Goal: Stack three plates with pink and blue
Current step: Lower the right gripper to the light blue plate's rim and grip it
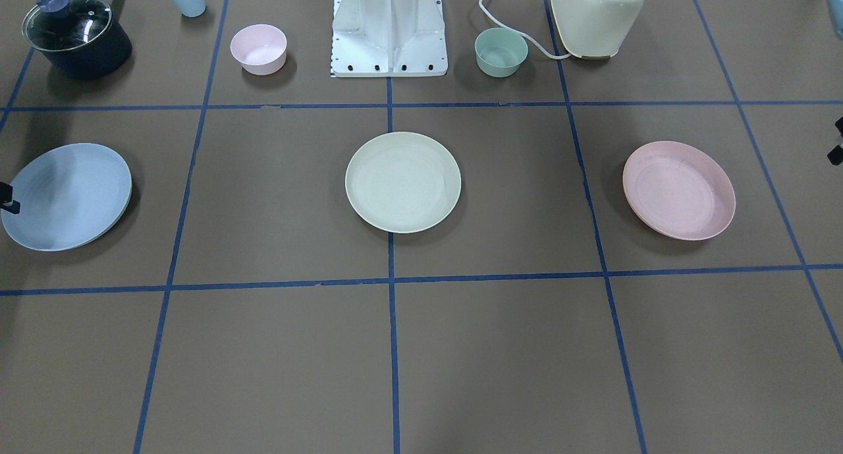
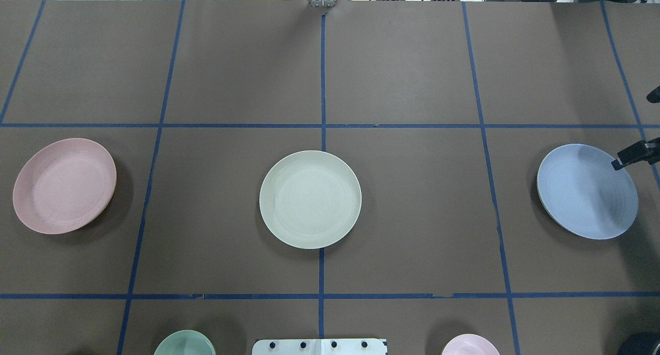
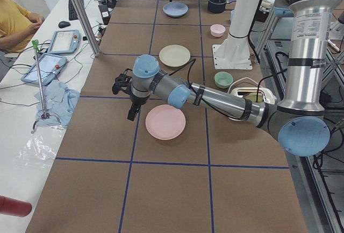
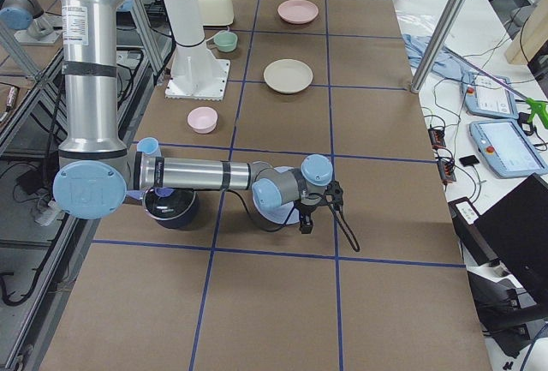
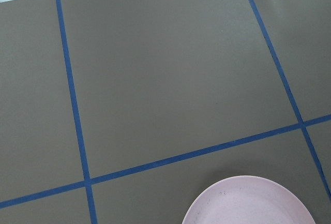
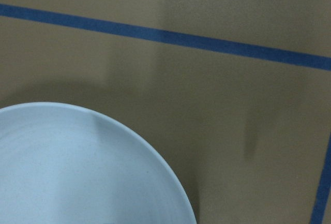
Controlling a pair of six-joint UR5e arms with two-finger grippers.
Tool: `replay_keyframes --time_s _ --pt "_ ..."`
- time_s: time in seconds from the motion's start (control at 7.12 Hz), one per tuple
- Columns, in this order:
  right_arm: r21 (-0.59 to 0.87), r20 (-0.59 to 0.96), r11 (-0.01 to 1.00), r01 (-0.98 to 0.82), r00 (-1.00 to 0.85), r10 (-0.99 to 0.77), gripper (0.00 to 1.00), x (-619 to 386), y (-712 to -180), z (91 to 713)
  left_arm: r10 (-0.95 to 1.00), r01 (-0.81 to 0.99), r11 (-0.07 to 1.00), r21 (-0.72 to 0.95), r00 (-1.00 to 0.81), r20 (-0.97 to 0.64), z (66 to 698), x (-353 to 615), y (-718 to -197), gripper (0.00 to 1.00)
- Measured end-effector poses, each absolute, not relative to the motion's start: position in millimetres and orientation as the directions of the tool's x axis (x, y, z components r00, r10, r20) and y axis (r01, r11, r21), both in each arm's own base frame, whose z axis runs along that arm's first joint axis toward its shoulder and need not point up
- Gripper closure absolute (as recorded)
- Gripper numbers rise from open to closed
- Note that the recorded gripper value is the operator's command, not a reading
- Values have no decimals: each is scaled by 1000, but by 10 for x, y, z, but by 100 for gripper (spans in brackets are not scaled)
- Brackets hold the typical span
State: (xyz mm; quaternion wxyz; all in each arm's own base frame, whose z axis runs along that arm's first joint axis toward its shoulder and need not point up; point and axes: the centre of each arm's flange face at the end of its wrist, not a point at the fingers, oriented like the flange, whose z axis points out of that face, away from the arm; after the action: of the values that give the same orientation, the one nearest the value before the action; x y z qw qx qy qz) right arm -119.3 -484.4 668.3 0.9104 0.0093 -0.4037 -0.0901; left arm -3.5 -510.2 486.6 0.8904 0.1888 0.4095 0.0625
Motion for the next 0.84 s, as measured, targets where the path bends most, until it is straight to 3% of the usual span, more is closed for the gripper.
replay_keyframes --time_s 0.28,0.56,0.84 --pt "92 737 979 179 650 -189 8 -1314 -4800 6741 267 43 921 388 656 -706 4854 -34 -5084 1" --pt "89 739 976 196 644 -197 64 -1387 -4762 6765 264 41 923 382 656 -708 4896 -35 -5017 1" --pt "73 739 977 201 646 -188 100 -1389 -4722 6858 265 41 922 384 655 -708 4888 -38 -4973 1"
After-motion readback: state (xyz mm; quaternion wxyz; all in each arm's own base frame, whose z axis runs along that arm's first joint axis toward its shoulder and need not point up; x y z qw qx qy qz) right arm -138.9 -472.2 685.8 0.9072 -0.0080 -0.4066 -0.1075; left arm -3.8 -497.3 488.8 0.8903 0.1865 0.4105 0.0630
